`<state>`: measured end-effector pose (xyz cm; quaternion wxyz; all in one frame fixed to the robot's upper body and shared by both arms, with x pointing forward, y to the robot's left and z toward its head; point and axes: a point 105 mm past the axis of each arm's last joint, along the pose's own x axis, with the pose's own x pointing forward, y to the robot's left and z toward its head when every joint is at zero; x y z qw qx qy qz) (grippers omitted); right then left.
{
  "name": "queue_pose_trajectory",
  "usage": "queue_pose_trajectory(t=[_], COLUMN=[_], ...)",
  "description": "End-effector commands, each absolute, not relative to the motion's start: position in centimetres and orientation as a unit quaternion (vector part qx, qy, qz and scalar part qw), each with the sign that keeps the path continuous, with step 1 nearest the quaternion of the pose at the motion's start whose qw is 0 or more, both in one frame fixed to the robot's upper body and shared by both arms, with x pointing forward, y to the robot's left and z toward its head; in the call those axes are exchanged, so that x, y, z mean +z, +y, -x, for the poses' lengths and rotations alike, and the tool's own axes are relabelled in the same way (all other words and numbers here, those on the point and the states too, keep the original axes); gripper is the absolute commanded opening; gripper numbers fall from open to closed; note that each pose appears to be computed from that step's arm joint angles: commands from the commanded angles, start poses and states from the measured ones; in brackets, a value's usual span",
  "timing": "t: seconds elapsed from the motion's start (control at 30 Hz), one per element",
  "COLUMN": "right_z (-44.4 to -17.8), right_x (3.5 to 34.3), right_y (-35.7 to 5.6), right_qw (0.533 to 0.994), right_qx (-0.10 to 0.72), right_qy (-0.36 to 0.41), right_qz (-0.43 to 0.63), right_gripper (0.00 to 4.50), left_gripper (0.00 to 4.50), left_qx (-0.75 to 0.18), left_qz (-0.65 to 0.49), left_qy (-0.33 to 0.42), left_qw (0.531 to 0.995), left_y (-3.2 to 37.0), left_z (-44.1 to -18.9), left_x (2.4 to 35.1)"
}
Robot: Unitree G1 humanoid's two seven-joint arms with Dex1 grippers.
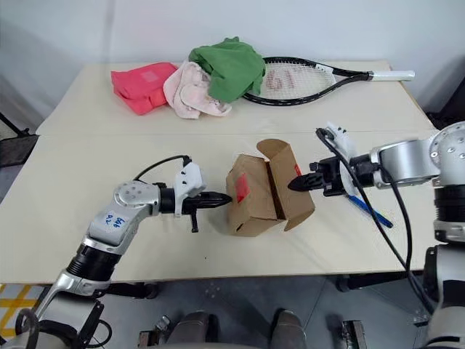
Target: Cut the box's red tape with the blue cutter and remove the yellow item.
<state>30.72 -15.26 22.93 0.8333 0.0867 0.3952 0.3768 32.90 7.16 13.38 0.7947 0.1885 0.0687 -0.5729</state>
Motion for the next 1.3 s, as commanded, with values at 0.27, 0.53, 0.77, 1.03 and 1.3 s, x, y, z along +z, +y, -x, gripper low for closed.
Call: queue_pose_trajectory(t=[0.27,0.53,0.77,1.03,1.3], right_z=[-29.4,-29.0,-29.8,-30.3,-30.7], right_x=[22.3,22.4,23.6,23.5,23.9], right_y=[-13.6,-12.8,-12.6,-13.2,-13.4], right_qw=[0.851,0.864,0.881,0.890,0.899], right_qx=[0.353,0.344,0.326,0.293,0.275], right_qy=[0.388,0.366,0.341,0.345,0.335], right_qz=[0.022,0.035,0.037,0.058,0.060], right_gripper=[0.04,0.04,0.04,0.04,0.04], left_gripper=[0.00,0.00,0.00,0.00,0.00], left_qx=[-0.593,-0.582,-0.562,-0.561,-0.659], left_qz=[-0.168,-0.163,-0.180,-0.176,-0.127], left_qy=[0.053,0.076,0.113,0.038,0.011], left_qw=[0.786,0.793,0.800,0.808,0.741], left_y=[4.6,4.9,6.4,9.0,10.3], left_z=[-32.5,-32.5,-32.9,-33.6,-29.9], left_x=[13.0,12.1,11.3,16.7,23.4])
